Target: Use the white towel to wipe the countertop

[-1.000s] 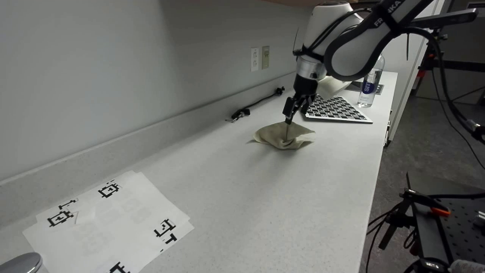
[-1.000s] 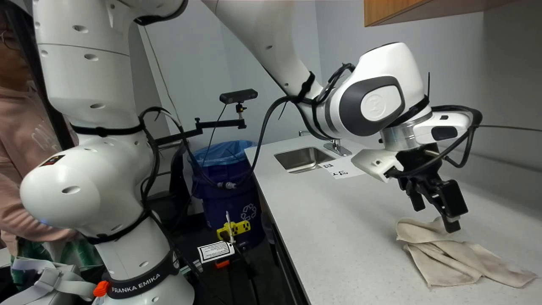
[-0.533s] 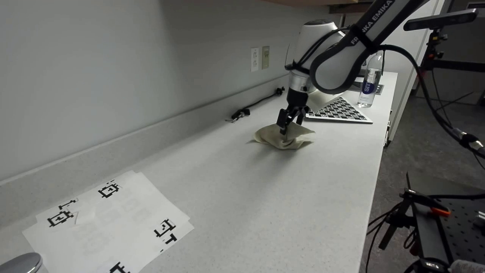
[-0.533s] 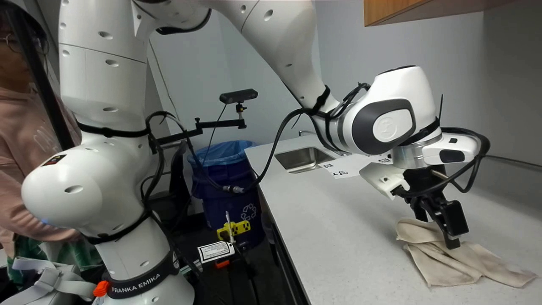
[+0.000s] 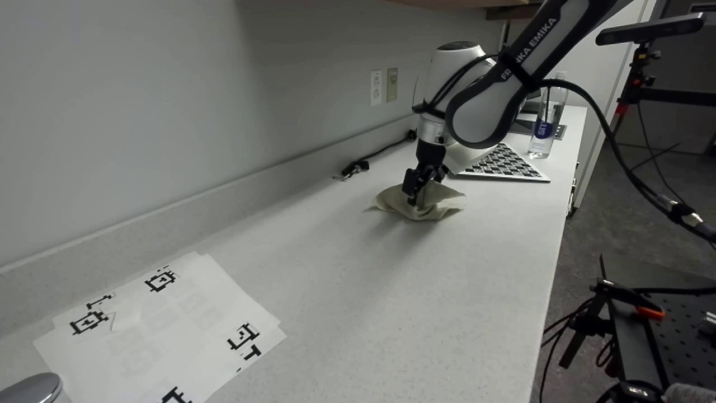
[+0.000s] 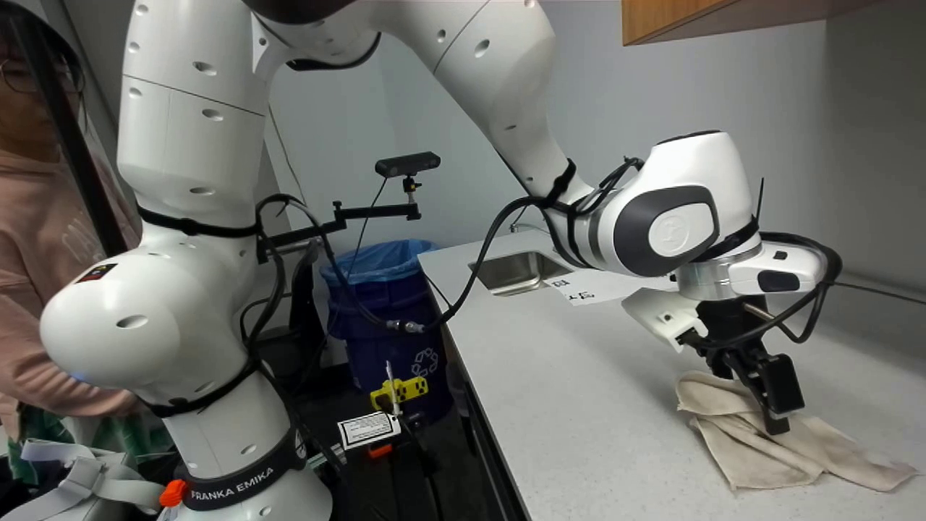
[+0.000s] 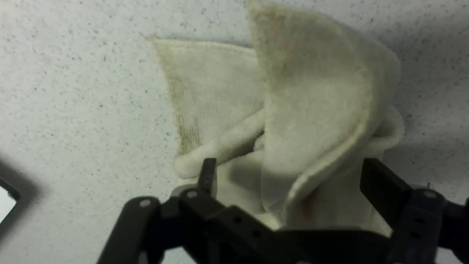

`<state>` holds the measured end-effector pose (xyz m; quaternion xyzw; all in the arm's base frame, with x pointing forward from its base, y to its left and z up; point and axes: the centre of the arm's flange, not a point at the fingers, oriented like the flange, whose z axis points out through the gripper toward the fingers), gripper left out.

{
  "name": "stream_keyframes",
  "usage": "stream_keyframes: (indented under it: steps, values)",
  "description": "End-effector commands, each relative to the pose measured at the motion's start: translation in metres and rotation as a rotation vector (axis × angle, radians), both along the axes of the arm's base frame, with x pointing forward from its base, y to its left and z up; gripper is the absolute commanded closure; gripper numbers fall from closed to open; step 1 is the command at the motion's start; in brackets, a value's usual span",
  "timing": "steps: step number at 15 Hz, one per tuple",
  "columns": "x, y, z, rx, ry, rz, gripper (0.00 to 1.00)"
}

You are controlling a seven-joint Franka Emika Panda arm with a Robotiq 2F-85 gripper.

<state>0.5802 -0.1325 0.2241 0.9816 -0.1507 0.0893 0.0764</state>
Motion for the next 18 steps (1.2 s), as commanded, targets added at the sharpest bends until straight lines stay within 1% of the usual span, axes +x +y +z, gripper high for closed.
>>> stream_keyframes:
  steps: [1,2,3,6,9,12,13,14,18]
  values:
    - [0.007,0.000,-0.008,-0.001,-0.002,-0.004,0.00]
    - [0.006,0.001,-0.008,0.004,-0.001,-0.003,0.15]
    - [0.005,0.001,-0.007,0.011,-0.003,-0.003,0.26]
    - [0.001,0.002,-0.001,0.032,-0.015,-0.015,0.49]
    - [-0.001,0.003,0.008,0.022,-0.028,-0.012,0.74]
    - [0.000,0.007,0.017,0.013,-0.040,-0.002,0.95]
    - [0.000,0.010,0.021,0.009,-0.045,0.007,0.99]
    - [0.001,0.016,0.026,0.001,-0.053,0.023,1.00]
    - [0.007,0.055,0.057,-0.035,-0.108,0.127,0.98]
